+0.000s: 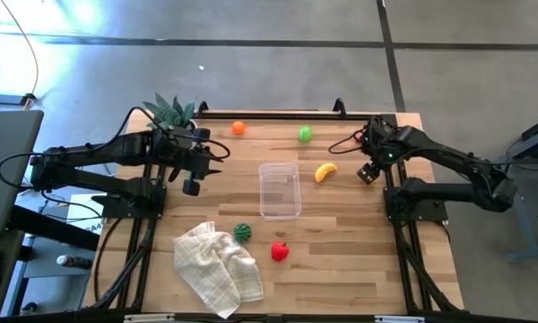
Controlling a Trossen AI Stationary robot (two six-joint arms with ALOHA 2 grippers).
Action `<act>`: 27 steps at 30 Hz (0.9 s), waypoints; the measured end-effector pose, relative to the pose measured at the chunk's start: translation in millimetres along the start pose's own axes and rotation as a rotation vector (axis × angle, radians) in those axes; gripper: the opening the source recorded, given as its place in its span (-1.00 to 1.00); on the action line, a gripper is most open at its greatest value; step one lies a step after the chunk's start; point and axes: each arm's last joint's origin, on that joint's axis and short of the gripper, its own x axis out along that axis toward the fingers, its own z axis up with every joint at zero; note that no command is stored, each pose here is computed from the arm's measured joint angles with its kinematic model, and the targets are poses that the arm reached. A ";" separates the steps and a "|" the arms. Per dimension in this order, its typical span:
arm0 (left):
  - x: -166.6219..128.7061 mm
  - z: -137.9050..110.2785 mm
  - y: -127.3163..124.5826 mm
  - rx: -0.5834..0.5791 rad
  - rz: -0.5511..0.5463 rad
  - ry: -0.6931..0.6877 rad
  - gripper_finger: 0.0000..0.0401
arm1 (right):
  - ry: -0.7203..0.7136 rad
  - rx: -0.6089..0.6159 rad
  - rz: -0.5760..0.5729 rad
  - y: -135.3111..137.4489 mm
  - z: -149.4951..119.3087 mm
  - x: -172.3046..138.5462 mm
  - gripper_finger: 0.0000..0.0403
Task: Pick and placing Produce into tupperware
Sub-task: Put the yellow lemon into the transparent bin
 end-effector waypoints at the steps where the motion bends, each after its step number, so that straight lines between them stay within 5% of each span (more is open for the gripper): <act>1: 0.0 0.0 0.0 0.000 0.000 0.000 -0.41 | 0.008 0.000 -0.001 0.0 0.2 0.7 0.06; 27: 0.0 0.0 0.0 0.000 0.000 0.000 -0.41 | 0.111 0.038 -0.016 2.2 11.7 22.6 0.06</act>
